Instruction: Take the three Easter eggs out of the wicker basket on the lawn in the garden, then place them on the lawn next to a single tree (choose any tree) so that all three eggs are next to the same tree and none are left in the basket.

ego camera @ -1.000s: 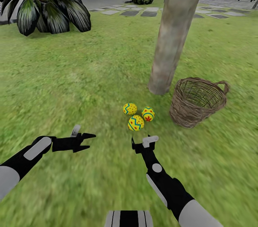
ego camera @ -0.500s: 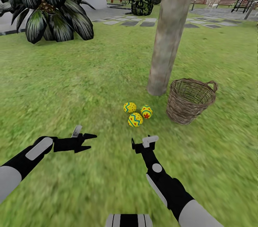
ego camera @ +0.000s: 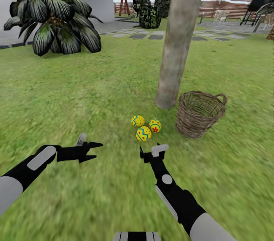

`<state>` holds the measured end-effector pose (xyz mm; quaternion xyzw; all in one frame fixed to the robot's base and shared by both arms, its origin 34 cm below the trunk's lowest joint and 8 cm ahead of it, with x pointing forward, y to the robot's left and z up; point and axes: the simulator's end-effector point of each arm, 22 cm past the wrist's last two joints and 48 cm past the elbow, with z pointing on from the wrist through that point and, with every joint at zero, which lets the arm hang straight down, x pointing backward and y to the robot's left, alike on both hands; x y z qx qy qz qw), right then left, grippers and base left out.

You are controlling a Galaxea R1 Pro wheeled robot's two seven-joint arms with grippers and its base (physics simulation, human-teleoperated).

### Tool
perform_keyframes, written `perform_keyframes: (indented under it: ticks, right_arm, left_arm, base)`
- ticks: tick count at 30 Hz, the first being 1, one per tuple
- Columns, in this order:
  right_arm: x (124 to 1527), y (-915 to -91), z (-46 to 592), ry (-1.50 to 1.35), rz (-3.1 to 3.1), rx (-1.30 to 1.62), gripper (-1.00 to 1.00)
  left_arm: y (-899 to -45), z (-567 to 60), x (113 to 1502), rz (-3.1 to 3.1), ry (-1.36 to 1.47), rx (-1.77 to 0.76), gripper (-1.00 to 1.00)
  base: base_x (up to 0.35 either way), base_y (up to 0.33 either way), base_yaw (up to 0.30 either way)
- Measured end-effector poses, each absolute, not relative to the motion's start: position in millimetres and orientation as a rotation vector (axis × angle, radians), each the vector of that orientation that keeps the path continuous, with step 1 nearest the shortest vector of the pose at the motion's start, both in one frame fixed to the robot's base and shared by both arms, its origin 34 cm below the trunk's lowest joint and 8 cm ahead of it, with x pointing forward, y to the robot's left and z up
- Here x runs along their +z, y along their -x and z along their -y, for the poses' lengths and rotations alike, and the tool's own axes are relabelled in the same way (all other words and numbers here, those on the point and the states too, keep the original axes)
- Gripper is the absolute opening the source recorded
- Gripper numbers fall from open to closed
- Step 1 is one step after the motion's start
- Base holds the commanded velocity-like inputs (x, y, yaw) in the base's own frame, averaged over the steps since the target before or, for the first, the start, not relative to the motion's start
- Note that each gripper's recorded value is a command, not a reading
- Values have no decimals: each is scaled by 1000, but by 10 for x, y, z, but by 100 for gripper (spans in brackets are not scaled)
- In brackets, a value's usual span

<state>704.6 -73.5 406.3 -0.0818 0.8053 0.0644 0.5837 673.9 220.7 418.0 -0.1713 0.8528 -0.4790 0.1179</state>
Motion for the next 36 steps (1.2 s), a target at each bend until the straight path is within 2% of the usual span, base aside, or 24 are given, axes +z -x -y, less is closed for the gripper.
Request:
perform_keyframes:
  ticks: [22, 25, 32, 36]
  right_arm:
    - [4726, -7062, 784, 178, -1746, 146, 100]
    - [4439, -6871, 964, 177, -1805, 118, 100]
    - [4149, -6534, 1372, 188, -1841, 56, 100]
    - [3953, -6285, 1584, 181, -1882, 29, 100]
  left_arm:
    - [-6880, -2214, 4667, -2396, 460, -1340, 100]
    - [-7028, -2281, 4209, -2410, 481, -1058, 100]
    - [-6774, -2455, 3403, -2490, 660, -740, 100]
    - [-6706, -2589, 3161, -2435, 657, -534, 100]
  base:
    - [0, 0, 0]
    - [0, 0, 0]
    - [0, 0, 0]
    - [0, 0, 0]
